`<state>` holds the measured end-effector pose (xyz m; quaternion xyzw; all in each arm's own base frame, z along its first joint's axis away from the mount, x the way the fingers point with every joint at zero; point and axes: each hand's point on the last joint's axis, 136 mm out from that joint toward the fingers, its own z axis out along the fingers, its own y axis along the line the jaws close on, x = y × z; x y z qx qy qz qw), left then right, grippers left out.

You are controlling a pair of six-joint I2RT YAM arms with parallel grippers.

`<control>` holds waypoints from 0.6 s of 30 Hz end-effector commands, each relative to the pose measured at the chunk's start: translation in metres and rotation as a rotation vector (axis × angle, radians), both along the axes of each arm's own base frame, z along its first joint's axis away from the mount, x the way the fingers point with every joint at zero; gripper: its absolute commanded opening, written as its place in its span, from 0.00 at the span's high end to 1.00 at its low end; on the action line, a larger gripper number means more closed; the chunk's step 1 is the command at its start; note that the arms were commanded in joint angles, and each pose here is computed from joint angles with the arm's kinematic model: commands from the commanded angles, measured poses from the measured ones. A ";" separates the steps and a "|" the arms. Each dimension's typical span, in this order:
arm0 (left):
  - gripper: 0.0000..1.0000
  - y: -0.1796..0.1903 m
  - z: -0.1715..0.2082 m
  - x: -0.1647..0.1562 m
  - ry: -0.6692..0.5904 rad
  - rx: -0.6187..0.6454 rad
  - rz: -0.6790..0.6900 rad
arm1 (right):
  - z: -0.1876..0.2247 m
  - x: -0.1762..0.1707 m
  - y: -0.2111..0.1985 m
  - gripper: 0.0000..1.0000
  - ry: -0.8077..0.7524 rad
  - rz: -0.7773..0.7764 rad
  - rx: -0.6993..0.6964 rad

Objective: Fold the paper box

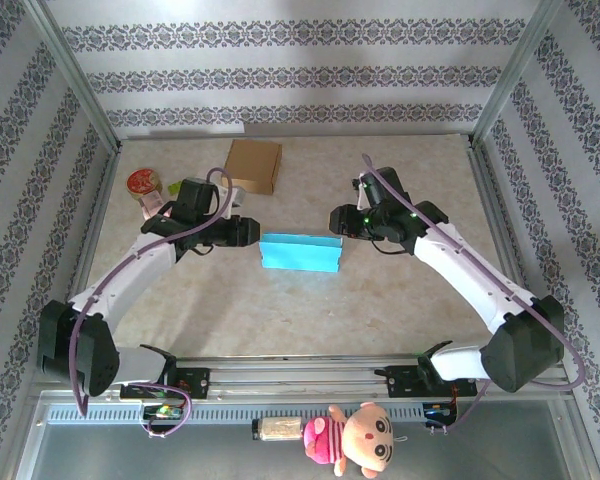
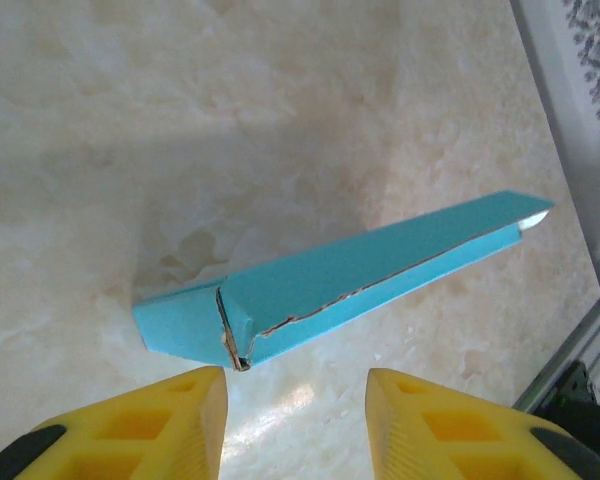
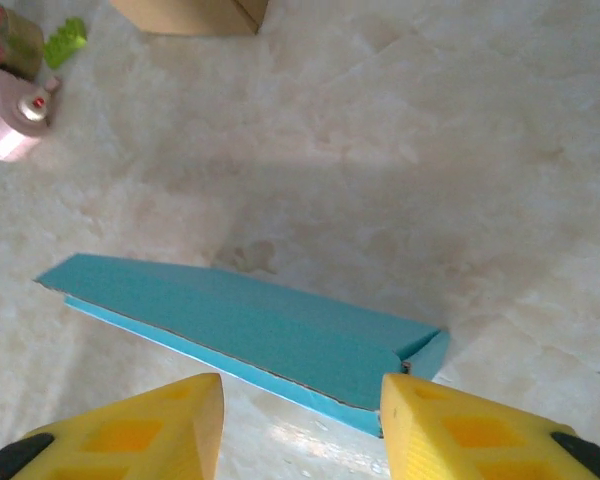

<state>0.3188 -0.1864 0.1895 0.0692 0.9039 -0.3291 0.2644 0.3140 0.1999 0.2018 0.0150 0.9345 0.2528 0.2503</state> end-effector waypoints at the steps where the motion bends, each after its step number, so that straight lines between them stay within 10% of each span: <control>1: 0.58 0.004 0.021 0.016 -0.021 -0.024 0.113 | -0.019 -0.001 -0.012 0.58 0.101 -0.096 -0.018; 9: 0.56 -0.010 -0.005 0.023 0.129 -0.068 0.095 | -0.049 -0.007 -0.017 0.71 0.180 -0.116 -0.056; 18: 0.80 -0.014 -0.035 0.018 0.211 -0.064 0.078 | -0.068 -0.016 -0.017 0.79 0.214 -0.100 -0.094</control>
